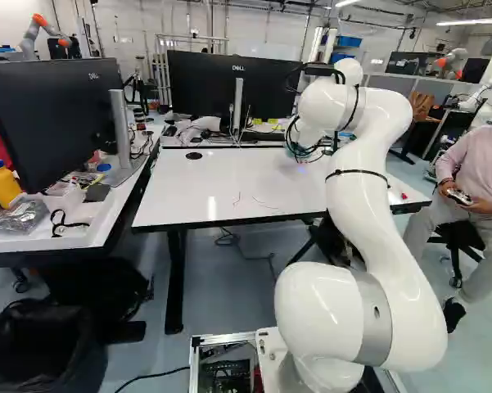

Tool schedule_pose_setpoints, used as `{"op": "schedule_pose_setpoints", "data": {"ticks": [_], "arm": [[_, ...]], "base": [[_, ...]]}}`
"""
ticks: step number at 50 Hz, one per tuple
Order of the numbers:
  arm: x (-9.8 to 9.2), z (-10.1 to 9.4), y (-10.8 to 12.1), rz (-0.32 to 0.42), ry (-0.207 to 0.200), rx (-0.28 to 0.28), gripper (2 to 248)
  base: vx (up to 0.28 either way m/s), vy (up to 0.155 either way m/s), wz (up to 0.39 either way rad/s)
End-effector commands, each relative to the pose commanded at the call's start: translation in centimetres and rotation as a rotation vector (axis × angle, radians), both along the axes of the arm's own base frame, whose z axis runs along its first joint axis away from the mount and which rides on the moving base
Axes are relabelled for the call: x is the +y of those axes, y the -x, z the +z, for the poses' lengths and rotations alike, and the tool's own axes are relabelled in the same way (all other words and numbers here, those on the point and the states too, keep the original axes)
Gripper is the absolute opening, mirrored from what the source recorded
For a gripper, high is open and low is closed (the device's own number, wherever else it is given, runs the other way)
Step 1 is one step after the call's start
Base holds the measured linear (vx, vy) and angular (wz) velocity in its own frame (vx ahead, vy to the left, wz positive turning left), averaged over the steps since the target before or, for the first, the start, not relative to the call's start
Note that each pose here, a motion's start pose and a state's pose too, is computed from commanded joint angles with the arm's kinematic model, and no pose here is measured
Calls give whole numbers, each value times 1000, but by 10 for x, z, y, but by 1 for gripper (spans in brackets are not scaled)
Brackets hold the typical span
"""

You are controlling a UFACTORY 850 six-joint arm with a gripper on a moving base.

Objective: Clean the table with the green towel

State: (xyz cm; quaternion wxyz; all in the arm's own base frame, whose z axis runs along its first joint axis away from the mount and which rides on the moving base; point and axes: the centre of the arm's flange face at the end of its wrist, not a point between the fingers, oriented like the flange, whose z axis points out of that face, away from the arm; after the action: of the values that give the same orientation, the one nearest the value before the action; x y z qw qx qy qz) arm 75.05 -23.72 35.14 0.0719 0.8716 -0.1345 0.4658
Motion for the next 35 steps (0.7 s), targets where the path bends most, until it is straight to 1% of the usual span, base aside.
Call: {"op": "schedule_pose_setpoints", "data": {"ticks": [7,15,35], "arm": [[10,2,4,11,-3,9,55],[19,4,15,18,-7,24,55],[29,11,50,17,-19,63,55]], "base": [[0,0,0],[0,0,0],[0,0,0]]}}
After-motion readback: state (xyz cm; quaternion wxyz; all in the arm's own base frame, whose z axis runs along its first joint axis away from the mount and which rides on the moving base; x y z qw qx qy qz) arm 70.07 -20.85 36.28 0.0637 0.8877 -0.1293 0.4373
